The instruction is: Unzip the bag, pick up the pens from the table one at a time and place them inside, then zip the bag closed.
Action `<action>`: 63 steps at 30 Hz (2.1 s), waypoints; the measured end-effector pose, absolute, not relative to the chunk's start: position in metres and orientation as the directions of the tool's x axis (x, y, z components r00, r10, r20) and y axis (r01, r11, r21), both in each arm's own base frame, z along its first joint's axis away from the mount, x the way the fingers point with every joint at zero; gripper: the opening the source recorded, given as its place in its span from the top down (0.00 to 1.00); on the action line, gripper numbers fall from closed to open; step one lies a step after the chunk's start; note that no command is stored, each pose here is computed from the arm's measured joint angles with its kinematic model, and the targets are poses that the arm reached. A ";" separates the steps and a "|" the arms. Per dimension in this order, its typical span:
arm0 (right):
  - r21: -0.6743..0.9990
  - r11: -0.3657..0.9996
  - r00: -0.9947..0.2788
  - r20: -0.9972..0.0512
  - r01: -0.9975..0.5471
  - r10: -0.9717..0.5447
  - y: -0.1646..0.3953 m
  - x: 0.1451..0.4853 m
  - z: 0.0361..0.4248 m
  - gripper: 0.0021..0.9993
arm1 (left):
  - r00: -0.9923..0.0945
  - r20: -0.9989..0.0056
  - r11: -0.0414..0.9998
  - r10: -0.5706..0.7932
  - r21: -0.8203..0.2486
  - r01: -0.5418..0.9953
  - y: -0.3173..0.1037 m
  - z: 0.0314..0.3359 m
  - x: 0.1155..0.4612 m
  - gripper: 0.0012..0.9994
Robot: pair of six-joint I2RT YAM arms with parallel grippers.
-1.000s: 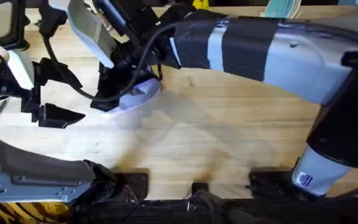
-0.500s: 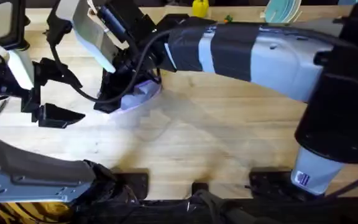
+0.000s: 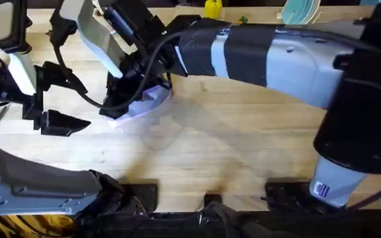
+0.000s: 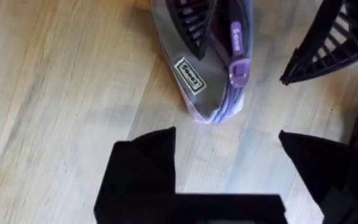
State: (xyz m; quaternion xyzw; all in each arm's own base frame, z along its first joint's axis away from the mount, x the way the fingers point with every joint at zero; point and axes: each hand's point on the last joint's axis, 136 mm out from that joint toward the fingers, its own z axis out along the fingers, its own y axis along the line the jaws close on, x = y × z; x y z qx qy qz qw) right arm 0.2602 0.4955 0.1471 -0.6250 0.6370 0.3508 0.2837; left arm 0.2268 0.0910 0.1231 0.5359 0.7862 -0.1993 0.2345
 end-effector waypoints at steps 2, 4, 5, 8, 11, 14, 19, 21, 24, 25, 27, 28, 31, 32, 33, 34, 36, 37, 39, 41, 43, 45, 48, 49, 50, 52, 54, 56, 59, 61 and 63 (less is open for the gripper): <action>0.093 -0.027 -0.058 -0.800 -0.995 -0.597 0.495 0.260 0.147 0.28 | -0.316 -0.582 0.346 0.749 -0.062 0.936 0.091 0.123 0.227 0.01; 0.093 -0.027 -0.058 -0.800 -0.995 -0.597 0.495 0.260 0.147 0.28 | -0.316 -0.582 0.346 0.749 -0.063 0.936 0.091 0.123 0.227 0.01; 0.093 -0.027 -0.058 -0.800 -0.995 -0.597 0.495 0.260 0.147 0.28 | -0.316 -0.582 0.346 0.749 -0.062 0.936 0.091 0.123 0.227 0.01; 0.094 -0.027 -0.059 -0.799 -0.995 -0.599 0.495 0.260 0.147 0.28 | -0.316 -0.582 0.346 0.749 -0.062 0.936 0.091 0.123 0.227 0.01; 0.094 -0.027 -0.059 -0.799 -0.995 -0.598 0.495 0.260 0.147 0.28 | -0.314 -0.581 0.347 0.751 -0.058 0.936 0.092 0.123 0.227 0.01; 0.094 -0.027 -0.059 -0.799 -0.995 -0.598 0.495 0.260 0.147 0.29 | -0.314 -0.581 0.346 0.751 -0.059 0.936 0.092 0.123 0.227 0.01; 0.099 -0.026 -0.063 -0.794 -0.995 -0.605 0.495 0.260 0.141 0.29 | -0.315 -0.579 0.346 0.752 -0.060 0.936 0.092 0.123 0.227 0.01; 0.109 -0.025 -0.071 -0.786 -0.994 -0.614 0.495 0.260 0.134 0.29 | -0.315 -0.579 0.346 0.752 -0.060 0.936 0.092 0.122 0.227 0.01; 0.122 -0.020 -0.083 -0.778 -0.992 -0.622 0.496 0.261 0.125 0.29 | -0.315 -0.579 0.346 0.752 -0.060 0.936 0.092 0.122 0.227 0.01; 0.126 -0.017 -0.088 -0.778 -0.992 -0.621 0.497 0.261 0.124 0.29 | -0.315 -0.578 0.345 0.753 -0.060 0.937 0.092 0.122 0.227 0.01; 0.131 -0.011 -0.096 -0.779 -0.991 -0.619 0.498 0.262 0.125 0.31 | -0.315 -0.578 0.346 0.753 -0.060 0.936 0.092 0.122 0.227 0.01; 0.131 -0.009 -0.098 -0.782 -0.991 -0.616 0.498 0.262 0.126 0.32 | -0.315 -0.579 0.346 0.752 -0.060 0.936 0.092 0.122 0.227 0.01; 0.138 -0.003 -0.107 -0.782 -0.990 -0.614 0.499 0.263 0.126 0.33 | -0.315 -0.578 0.346 0.752 -0.060 0.936 0.092 0.122 0.227 0.01; 0.141 0.000 -0.112 -0.783 -0.990 -0.612 0.499 0.263 0.126 0.33 | -0.315 -0.578 0.346 0.753 -0.060 0.936 0.092 0.122 0.227 0.01; 0.144 0.004 -0.116 -0.784 -0.990 -0.610 0.499 0.263 0.127 0.34 | -0.315 -0.578 0.345 0.753 -0.061 0.936 0.092 0.122 0.227 0.01; 0.150 0.009 -0.124 -0.783 -0.989 -0.609 0.499 0.263 0.127 0.35 | -0.315 -0.578 0.345 0.753 -0.060 0.936 0.092 0.122 0.227 0.01; 0.160 0.017 -0.137 -0.781 -0.987 -0.609 0.500 0.263 0.127 0.38 | -0.315 -0.577 0.345 0.754 -0.062 0.937 0.092 0.122 0.227 0.01; 0.164 0.020 -0.142 -0.780 -0.986 -0.609 0.499 0.263 0.127 0.39 | -0.315 -0.576 0.345 0.754 -0.061 0.937 0.092 0.122 0.227 0.01; 0.173 0.029 -0.155 -0.780 -0.985 -0.606 0.500 0.264 0.128 0.40 | -0.315 -0.576 0.345 0.754 -0.062 0.937 0.092 0.122 0.226 0.01; 0.181 0.041 -0.169 -0.783 -0.983 -0.599 0.500 0.266 0.129 0.41 | -0.315 -0.576 0.345 0.754 -0.061 0.937 0.092 0.122 0.227 0.01; 0.191 0.051 -0.184 -0.787 -0.980 -0.588 0.501 0.268 0.132 0.42 | -0.315 -0.576 0.345 0.754 -0.062 0.937 0.092 0.122 0.226 0.01; 0.200 0.062 -0.198 -0.788 -0.978 -0.583 0.501 0.271 0.133 0.44 | -0.315 -0.576 0.345 0.754 -0.062 0.937 0.092 0.122 0.226 0.01; 0.216 0.076 -0.219 -0.784 -0.973 -0.580 0.499 0.273 0.133 0.46 | -0.316 -0.576 0.345 0.754 -0.062 0.937 0.092 0.122 0.226 0.01; 0.219 0.081 -0.225 -0.783 -0.972 -0.580 0.499 0.274 0.133 0.48 | -0.315 -0.576 0.345 0.754 -0.062 0.937 0.092 0.122 0.226 0.01; 0.224 0.086 -0.231 -0.782 -0.971 -0.579 0.498 0.275 0.132 0.49 | -0.316 -0.576 0.345 0.754 -0.062 0.937 0.092 0.122 0.226 0.01; 0.231 0.093 -0.242 -0.780 -0.968 -0.577 0.498 0.276 0.133 0.61 | -0.316 -0.576 0.345 0.754 -0.062 0.937 0.092 0.122 0.226 0.01; 0.232 0.094 -0.243 -0.780 -0.968 -0.577 0.498 0.276 0.133 0.65 | -0.316 -0.576 0.345 0.754 -0.062 0.937 0.092 0.122 0.226 0.01; 0.234 0.095 -0.245 -0.779 -0.968 -0.577 0.498 0.276 0.133 0.74 | -0.315 -0.576 0.345 0.754 -0.062 0.937 0.092 0.122 0.226 0.01; 0.236 0.097 -0.248 -0.779 -0.967 -0.576 0.498 0.276 0.133 0.94 | -0.316 -0.576 0.345 0.754 -0.062 0.937 0.092 0.122 0.226 0.01; 0.237 0.097 -0.249 -0.778 -0.967 -0.576 0.498 0.277 0.133 0.97 | -0.316 -0.576 0.345 0.754 -0.062 0.937 0.092 0.122 0.226 0.01; 0.237 0.097 -0.249 -0.779 -0.967 -0.576 0.498 0.277 0.133 0.97 | -0.316 -0.576 0.345 0.754 -0.062 0.937 0.092 0.122 0.226 0.00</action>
